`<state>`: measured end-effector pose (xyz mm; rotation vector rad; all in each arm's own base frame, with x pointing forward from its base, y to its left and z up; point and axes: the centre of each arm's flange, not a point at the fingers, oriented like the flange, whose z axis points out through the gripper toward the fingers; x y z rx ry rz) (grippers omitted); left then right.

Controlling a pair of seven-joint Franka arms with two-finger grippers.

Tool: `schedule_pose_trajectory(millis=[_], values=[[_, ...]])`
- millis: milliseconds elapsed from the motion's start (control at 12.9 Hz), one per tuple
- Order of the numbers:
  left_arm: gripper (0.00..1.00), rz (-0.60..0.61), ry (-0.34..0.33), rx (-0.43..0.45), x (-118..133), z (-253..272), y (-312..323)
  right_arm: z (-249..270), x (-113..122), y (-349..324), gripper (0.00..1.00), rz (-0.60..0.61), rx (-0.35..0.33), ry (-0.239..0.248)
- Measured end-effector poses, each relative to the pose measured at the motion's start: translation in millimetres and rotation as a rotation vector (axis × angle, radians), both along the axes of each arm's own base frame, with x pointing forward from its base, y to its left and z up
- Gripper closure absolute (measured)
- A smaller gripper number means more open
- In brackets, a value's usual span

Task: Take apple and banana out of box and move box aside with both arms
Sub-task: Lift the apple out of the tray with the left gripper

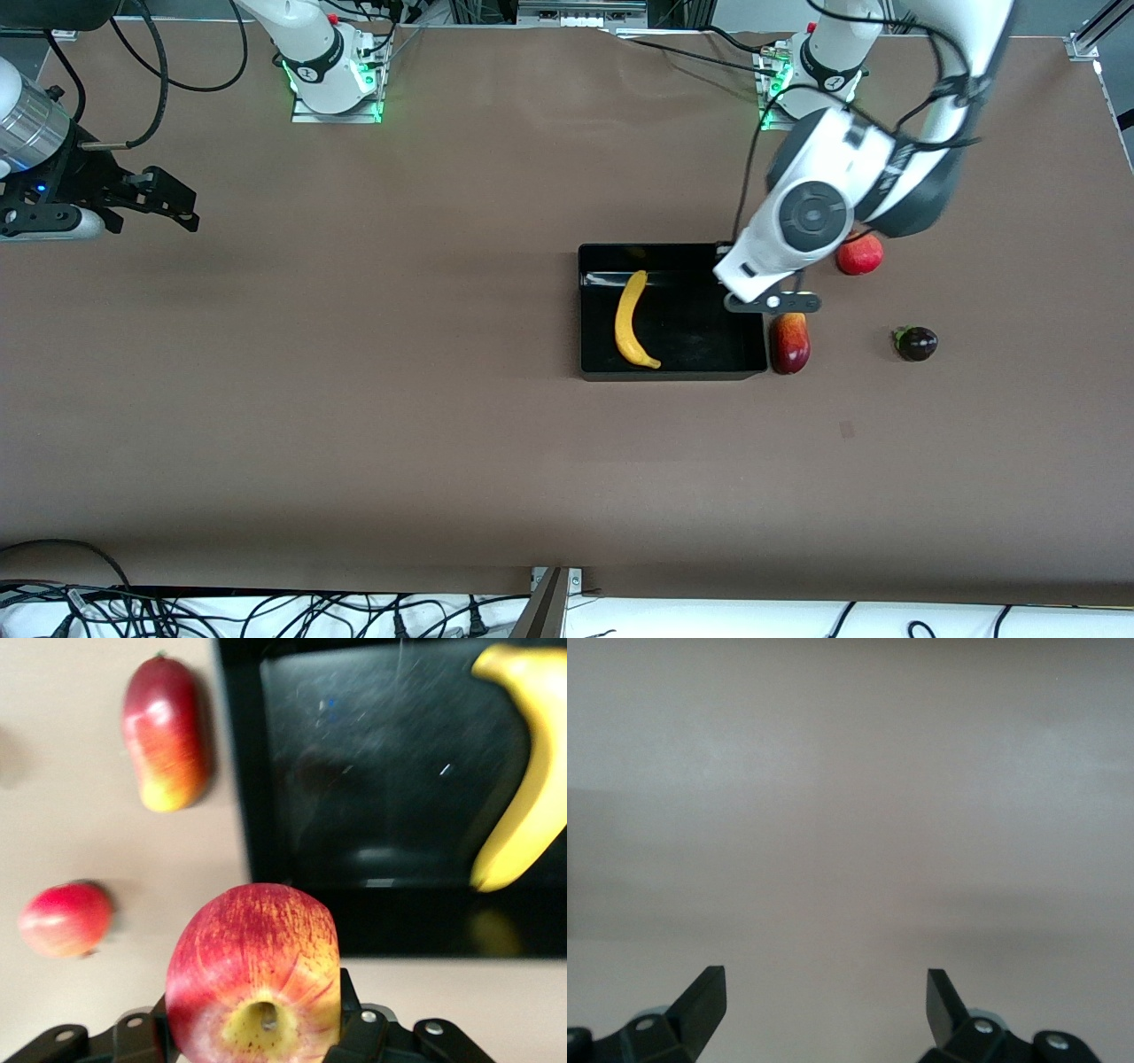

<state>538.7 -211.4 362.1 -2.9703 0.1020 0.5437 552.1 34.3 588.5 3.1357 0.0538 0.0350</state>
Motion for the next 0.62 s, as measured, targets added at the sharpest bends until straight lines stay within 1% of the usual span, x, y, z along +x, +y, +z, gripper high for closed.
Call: schedule_pose_trajectory(millis=[155,232,310,387,619], values=[[0.35,-0.032,0.080,-0.030,3,-27,60,0,0,0,0.00,0.000,0.000,0.000],[0.35,-0.040,0.107,-0.054,-1,-51,89,0,0,0,0.00,0.000,0.000,0.000],[0.35,-0.046,0.115,-0.079,-8,-75,113,0,0,0,0.00,0.000,0.000,0.000],[0.35,-0.051,0.105,-0.102,-18,-100,129,0,0,0,0.00,0.000,0.000,0.000],[0.35,-0.090,0.025,-0.127,-51,-161,149,0,0,0,0.00,0.000,0.000,0.000]])
